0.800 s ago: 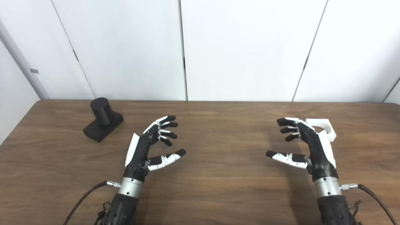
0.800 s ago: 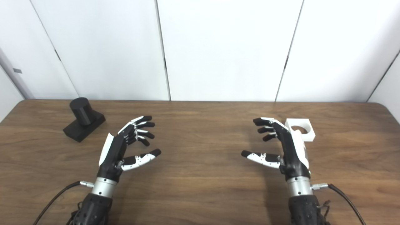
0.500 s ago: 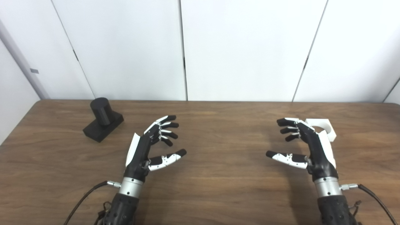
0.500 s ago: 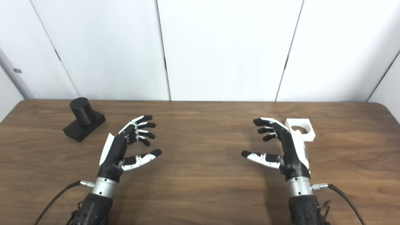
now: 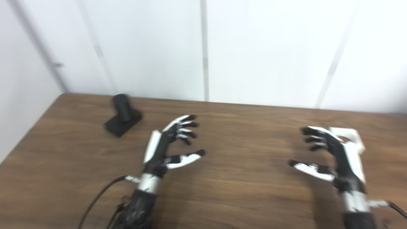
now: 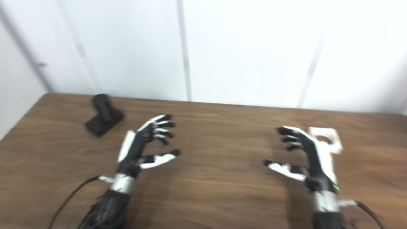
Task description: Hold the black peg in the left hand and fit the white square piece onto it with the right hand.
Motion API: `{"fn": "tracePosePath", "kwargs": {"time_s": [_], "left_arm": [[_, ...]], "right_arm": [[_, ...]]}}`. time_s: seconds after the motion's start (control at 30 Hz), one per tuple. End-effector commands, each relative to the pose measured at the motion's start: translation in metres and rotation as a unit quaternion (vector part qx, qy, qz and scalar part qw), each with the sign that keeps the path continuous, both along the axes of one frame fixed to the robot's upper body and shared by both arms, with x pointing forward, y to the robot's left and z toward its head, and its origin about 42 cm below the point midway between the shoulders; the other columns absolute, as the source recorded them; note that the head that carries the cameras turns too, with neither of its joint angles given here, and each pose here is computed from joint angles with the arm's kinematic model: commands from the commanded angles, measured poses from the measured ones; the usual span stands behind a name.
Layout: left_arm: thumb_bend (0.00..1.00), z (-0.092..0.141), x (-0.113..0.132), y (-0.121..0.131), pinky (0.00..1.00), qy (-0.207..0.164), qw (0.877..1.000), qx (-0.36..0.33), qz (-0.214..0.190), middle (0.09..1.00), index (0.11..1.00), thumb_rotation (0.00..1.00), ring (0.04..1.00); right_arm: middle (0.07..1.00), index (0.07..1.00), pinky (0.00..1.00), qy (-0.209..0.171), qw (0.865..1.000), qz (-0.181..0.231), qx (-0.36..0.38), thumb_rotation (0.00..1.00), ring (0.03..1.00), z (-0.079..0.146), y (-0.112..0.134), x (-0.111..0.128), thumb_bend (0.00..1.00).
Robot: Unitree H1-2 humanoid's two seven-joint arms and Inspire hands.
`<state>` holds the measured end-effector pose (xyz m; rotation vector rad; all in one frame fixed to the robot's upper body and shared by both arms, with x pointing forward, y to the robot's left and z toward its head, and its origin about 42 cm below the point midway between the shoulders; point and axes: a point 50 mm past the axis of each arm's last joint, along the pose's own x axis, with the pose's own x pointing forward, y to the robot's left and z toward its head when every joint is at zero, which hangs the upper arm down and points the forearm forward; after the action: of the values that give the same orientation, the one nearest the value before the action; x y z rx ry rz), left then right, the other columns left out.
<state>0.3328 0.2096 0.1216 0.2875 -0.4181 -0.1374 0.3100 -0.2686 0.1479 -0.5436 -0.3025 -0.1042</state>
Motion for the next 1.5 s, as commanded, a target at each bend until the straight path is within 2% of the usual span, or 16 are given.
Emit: {"fn": "tracePosePath", "kwargs": {"time_s": [0.0, 0.13, 0.37, 1.03, 1.13, 1.27, 1.3, 1.37, 1.47], "left_arm": [[0.70, -0.005, 0.000, -0.015, 0.47, -0.007, 1.000, -0.011, -0.008, 0.738, 0.797, 0.00, 0.614], [0.71, -0.008, 0.002, -0.024, 0.46, -0.004, 1.000, -0.014, -0.005, 0.733, 0.789, 0.03, 0.608], [0.71, -0.012, 0.003, -0.031, 0.45, -0.006, 1.000, -0.003, 0.001, 0.737, 0.776, 0.00, 0.604], [0.71, -0.012, 0.004, -0.032, 0.47, -0.011, 1.000, 0.009, 0.005, 0.733, 0.744, 0.01, 0.614], [0.72, -0.004, 0.007, -0.028, 0.50, -0.029, 0.999, 0.028, 0.010, 0.740, 0.738, 0.07, 0.654], [0.76, 0.018, 0.013, -0.012, 0.55, -0.041, 0.998, 0.046, 0.008, 0.744, 0.704, 0.06, 0.704], [0.77, 0.026, 0.016, -0.004, 0.56, -0.039, 0.997, 0.072, 0.004, 0.743, 0.697, 0.06, 0.707], [0.77, 0.038, 0.021, 0.008, 0.56, -0.023, 0.993, 0.118, -0.002, 0.743, 0.691, 0.17, 0.706], [0.82, 0.055, 0.024, 0.025, 0.58, -0.003, 0.986, 0.167, 0.001, 0.734, 0.715, 0.21, 0.702]], "right_arm": [[0.705, 0.679, 0.52, -0.042, 0.999, 0.014, 0.000, 0.00, 0.642, 0.014, -0.006, 0.005, 0.66], [0.713, 0.680, 0.52, -0.038, 0.999, 0.010, 0.005, 0.00, 0.655, 0.014, -0.009, 0.006, 0.66], [0.713, 0.679, 0.54, -0.030, 0.999, 0.009, 0.013, 0.00, 0.661, 0.018, -0.007, 0.003, 0.66], [0.711, 0.675, 0.54, -0.024, 0.999, 0.010, 0.018, 0.00, 0.661, 0.030, -0.001, -0.003, 0.66], [0.709, 0.674, 0.54, -0.023, 1.000, 0.010, 0.017, 0.00, 0.659, 0.032, 0.000, -0.003, 0.66], [0.714, 0.680, 0.54, -0.016, 1.000, 0.010, 0.019, 0.00, 0.661, 0.033, 0.001, -0.004, 0.65], [0.715, 0.681, 0.54, -0.017, 1.000, 0.009, 0.017, 0.00, 0.661, 0.034, 0.001, -0.004, 0.65], [0.709, 0.677, 0.54, -0.018, 1.000, 0.008, 0.014, 0.00, 0.653, 0.034, 0.001, -0.004, 0.66], [0.704, 0.675, 0.53, -0.021, 1.000, 0.012, 0.014, 0.00, 0.650, 0.033, 0.000, -0.003, 0.66]]}}
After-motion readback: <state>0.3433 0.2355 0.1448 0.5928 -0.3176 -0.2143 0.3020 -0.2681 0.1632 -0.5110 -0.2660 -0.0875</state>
